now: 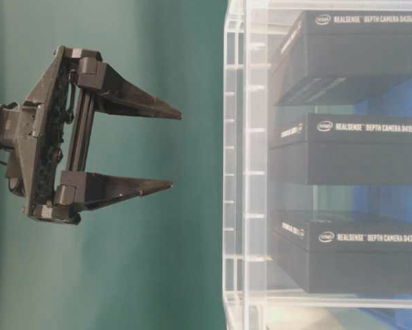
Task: Take the box out of the case with the right arm.
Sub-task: 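Lower the right gripper around the middle black box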
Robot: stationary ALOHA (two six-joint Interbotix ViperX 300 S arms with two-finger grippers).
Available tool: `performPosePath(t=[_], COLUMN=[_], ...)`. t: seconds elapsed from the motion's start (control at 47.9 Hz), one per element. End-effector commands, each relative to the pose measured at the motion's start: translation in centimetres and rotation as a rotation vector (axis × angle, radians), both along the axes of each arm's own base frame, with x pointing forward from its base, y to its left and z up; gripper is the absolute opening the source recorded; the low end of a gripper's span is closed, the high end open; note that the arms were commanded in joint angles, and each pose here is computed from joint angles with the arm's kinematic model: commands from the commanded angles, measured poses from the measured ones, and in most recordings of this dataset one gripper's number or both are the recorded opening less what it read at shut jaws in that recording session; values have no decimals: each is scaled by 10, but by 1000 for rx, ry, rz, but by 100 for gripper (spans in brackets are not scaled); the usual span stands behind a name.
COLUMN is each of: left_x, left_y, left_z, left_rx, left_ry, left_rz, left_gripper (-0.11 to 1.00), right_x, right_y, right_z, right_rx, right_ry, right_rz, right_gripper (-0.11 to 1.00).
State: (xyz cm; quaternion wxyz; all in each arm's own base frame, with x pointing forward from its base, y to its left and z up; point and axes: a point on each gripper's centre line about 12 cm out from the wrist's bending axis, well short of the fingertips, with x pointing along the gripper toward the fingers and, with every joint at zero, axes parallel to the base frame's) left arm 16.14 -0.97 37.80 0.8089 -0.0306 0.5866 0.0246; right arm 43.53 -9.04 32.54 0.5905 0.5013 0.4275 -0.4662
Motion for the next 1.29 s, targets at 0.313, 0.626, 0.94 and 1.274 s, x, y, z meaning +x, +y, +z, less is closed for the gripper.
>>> performPosePath(t=[0.313,0.626,0.94,1.274], left_x=[1,1,1,1], left_y=[0,0,0,0], left_z=[8,8,8,8], left_rx=[1,1,1,1], left_ry=[-25,-26,-26,-25], left_rz=[-2,-2,-2,-2], left_gripper=[0,0,0,0], right_x=[0,4,9,12], right_y=[1,1,-2,-8], right_z=[15,6,-21,-50], right_rx=[-8,-6,0,-2], right_ry=[-45,-32,11,-8], right_rz=[3,3,-2,-11], right_gripper=[89,89,89,89])
